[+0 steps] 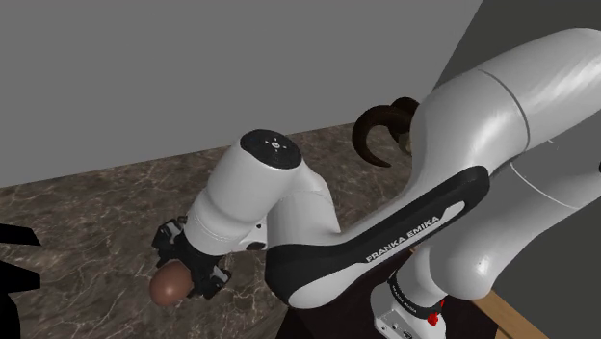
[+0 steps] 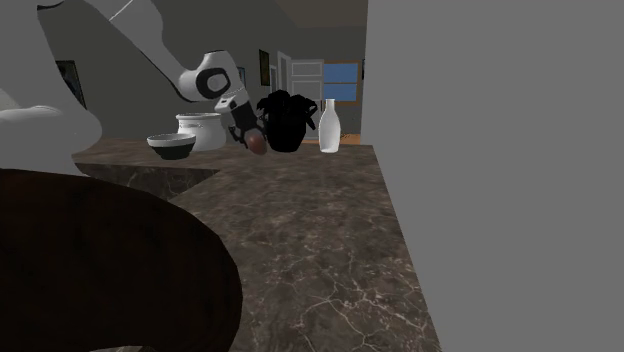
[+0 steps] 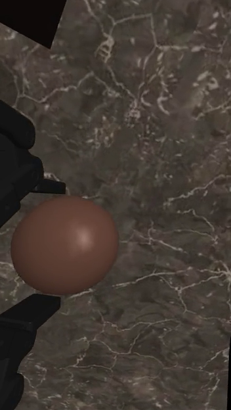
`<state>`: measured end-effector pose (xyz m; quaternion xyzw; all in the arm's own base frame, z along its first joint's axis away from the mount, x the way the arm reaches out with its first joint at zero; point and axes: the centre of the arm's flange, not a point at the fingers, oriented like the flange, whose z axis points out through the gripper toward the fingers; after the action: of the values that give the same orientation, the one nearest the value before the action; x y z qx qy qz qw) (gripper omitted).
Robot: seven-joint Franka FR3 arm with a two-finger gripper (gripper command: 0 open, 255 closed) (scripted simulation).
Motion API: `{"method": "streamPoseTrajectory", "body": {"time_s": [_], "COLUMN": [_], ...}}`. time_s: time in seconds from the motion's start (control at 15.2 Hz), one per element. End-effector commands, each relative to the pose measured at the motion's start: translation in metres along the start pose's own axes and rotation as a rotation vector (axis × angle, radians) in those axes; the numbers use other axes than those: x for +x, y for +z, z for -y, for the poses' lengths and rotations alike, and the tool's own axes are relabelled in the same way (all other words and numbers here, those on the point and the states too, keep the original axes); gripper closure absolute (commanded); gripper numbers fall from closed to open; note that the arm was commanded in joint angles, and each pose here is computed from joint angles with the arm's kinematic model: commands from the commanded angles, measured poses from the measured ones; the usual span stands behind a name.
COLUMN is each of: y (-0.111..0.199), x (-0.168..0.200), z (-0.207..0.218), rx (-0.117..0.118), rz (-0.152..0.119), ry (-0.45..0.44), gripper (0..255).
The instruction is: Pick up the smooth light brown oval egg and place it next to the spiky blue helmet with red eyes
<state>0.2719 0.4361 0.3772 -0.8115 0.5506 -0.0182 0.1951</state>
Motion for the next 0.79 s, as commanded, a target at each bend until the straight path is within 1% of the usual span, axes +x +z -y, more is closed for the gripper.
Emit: {"method": "streamPoseTrajectory", "body": {"time_s": [0.0, 0.53, 0.73], "y": [0.009, 0.046, 0.046], "x": [0.003, 0.010, 0.010], "z": [-0.004, -0.018, -0.018], "rx": [0.001, 0.001, 0.001], "rz": [0.000, 0.000, 0.001], "ry": [0.000, 0.000, 0.000], "gripper": [255, 255, 255]}}
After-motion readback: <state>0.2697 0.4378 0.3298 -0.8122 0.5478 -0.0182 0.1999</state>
